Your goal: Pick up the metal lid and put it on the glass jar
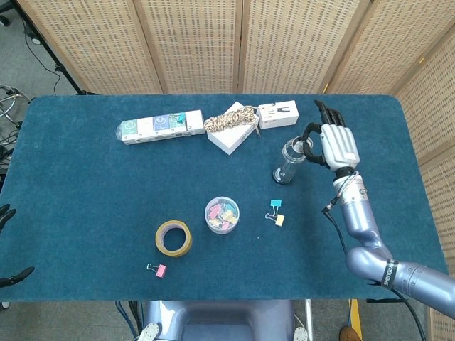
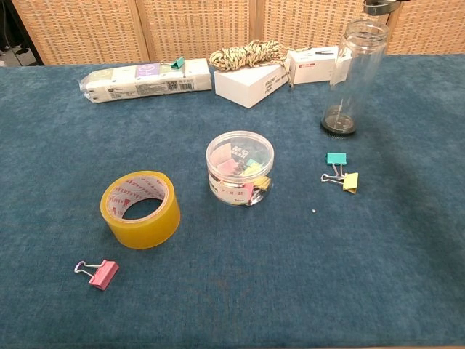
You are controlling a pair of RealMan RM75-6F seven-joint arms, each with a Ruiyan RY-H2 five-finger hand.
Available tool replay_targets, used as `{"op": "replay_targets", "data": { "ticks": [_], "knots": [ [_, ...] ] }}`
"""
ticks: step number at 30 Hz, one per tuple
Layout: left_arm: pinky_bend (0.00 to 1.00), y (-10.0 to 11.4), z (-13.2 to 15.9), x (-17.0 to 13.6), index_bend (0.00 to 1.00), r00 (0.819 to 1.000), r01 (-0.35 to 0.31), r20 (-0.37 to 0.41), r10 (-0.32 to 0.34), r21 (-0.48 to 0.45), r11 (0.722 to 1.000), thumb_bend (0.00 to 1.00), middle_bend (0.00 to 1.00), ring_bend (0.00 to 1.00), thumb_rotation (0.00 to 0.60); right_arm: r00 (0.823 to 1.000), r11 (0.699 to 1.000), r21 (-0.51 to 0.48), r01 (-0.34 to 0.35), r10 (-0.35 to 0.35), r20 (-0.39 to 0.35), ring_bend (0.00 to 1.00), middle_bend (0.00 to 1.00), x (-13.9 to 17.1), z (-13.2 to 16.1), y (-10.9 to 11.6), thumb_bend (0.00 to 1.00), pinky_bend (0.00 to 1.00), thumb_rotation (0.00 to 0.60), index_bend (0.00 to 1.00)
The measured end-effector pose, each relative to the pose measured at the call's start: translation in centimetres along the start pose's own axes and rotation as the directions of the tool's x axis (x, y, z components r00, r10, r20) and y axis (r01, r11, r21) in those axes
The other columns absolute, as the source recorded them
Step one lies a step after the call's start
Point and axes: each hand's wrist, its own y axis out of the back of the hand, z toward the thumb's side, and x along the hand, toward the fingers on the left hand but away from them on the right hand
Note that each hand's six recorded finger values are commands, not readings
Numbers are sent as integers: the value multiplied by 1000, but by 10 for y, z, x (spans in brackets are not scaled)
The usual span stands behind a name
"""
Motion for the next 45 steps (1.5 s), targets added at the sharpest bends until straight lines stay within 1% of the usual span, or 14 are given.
{"op": "replay_targets", "data": {
  "ticks": [4, 10, 20, 39, 45],
  "knots": [
    [0, -1, -1, 1, 0, 1000, 9, -4, -9, -2, 1000, 87, 0, 0, 600, 1000, 1000, -14, 0, 1, 15, 0, 0, 0, -4, -4, 630, 0, 600, 683],
    [0, 0, -1, 1, 0, 1000, 6, -5, -6, -4, 1000, 87, 0, 0, 600, 999, 1000, -13, -13, 13, 29, 0, 0, -2, -8, -13, 630, 0, 600, 683],
    [0, 3, -3, 1, 0, 1000, 2, -11, -2, -14, 1000, 87, 0, 0, 600, 1000, 999, -29, -24, 25, 19, 0, 0, -4, 0, -23, 630, 0, 600, 683],
    [0, 5, -3, -1, 0, 1000, -5, -5, 5, -20, 1000, 87, 0, 0, 600, 999, 998, -47, -30, 31, 22, 0, 0, -7, 2, -29, 630, 0, 600, 682],
    [0, 5, -3, -1, 0, 1000, -6, -6, 5, -19, 1000, 87, 0, 0, 600, 999, 998, -57, -37, 38, 25, 0, 0, -7, 2, -31, 629, 0, 600, 665]
  ]
}}
